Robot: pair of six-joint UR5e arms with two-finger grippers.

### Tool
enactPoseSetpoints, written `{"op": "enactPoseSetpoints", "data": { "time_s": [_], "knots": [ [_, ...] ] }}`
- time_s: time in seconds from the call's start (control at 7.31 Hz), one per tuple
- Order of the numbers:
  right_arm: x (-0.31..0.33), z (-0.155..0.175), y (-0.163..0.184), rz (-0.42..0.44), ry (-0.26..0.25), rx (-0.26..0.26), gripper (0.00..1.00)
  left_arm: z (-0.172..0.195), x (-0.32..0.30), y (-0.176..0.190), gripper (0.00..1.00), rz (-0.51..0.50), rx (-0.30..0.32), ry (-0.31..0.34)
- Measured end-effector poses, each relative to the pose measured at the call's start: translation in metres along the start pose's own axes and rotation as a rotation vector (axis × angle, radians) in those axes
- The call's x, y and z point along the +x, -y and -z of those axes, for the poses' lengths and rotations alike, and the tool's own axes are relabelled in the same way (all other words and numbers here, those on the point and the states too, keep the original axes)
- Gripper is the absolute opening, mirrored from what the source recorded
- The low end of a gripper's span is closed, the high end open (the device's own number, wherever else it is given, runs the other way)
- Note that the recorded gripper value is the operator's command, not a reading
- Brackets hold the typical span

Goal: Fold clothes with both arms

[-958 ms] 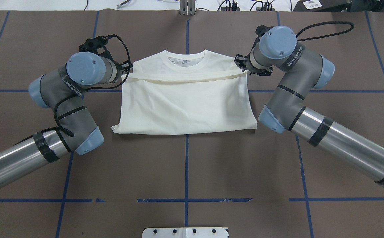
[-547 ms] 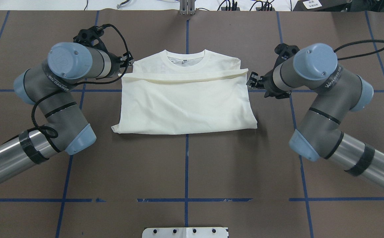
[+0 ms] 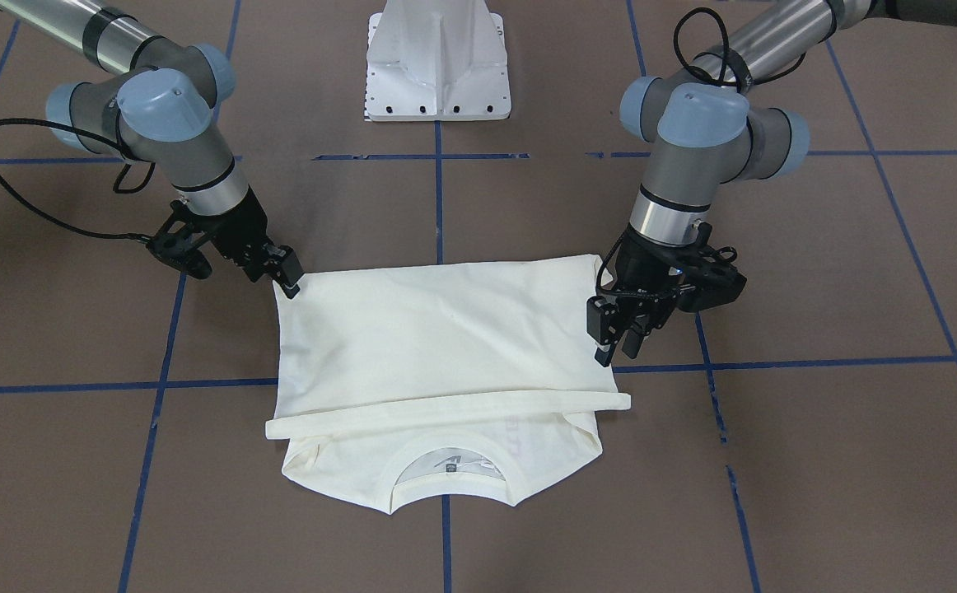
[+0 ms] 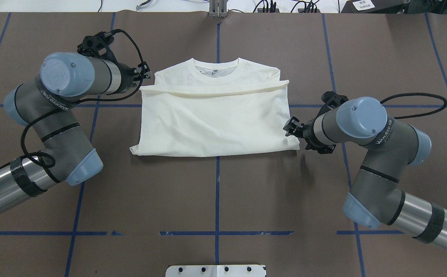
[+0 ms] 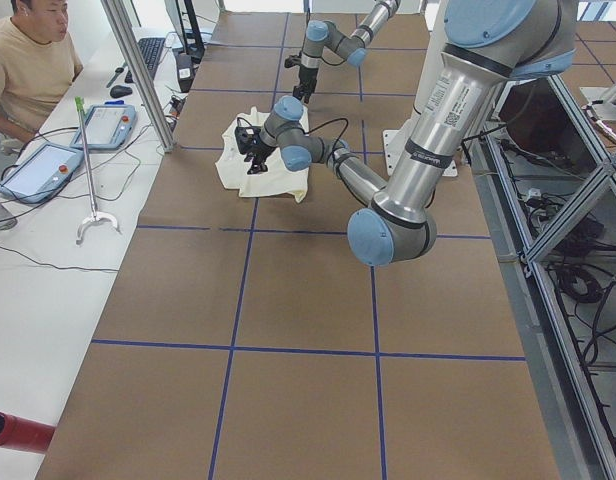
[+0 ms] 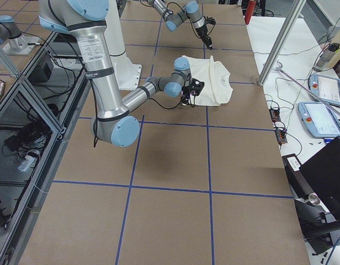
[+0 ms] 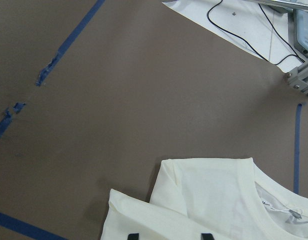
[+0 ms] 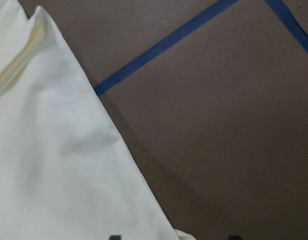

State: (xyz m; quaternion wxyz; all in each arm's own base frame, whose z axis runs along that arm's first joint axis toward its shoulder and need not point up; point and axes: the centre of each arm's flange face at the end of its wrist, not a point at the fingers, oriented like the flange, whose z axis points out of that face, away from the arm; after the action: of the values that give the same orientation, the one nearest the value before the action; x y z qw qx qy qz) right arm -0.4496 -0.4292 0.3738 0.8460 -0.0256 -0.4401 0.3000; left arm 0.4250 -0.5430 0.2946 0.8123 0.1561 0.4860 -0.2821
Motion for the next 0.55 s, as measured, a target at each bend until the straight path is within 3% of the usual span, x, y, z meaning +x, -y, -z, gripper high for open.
{"op": "enactPoseSetpoints", "data": {
  "time_s": [0.27,0.41,0.55],
  "knots": [
    [0.0006,-0.0026,-0.0070,-0.034,-0.001,0.000,0.12,0.0016,0.0005,-0.0005,0.53,-0.001,0.005,-0.003],
    [0.0018,-0.0034,-0.0076,-0.039,-0.003,0.000,0.00,0.0016,0.0001,-0.0006,0.53,-0.001,0.006,-0.003],
    [0.0025,-0.0037,-0.0084,-0.040,-0.004,-0.001,0.00,0.0013,-0.0009,-0.0004,0.53,-0.001,0.006,-0.001]
  ]
}}
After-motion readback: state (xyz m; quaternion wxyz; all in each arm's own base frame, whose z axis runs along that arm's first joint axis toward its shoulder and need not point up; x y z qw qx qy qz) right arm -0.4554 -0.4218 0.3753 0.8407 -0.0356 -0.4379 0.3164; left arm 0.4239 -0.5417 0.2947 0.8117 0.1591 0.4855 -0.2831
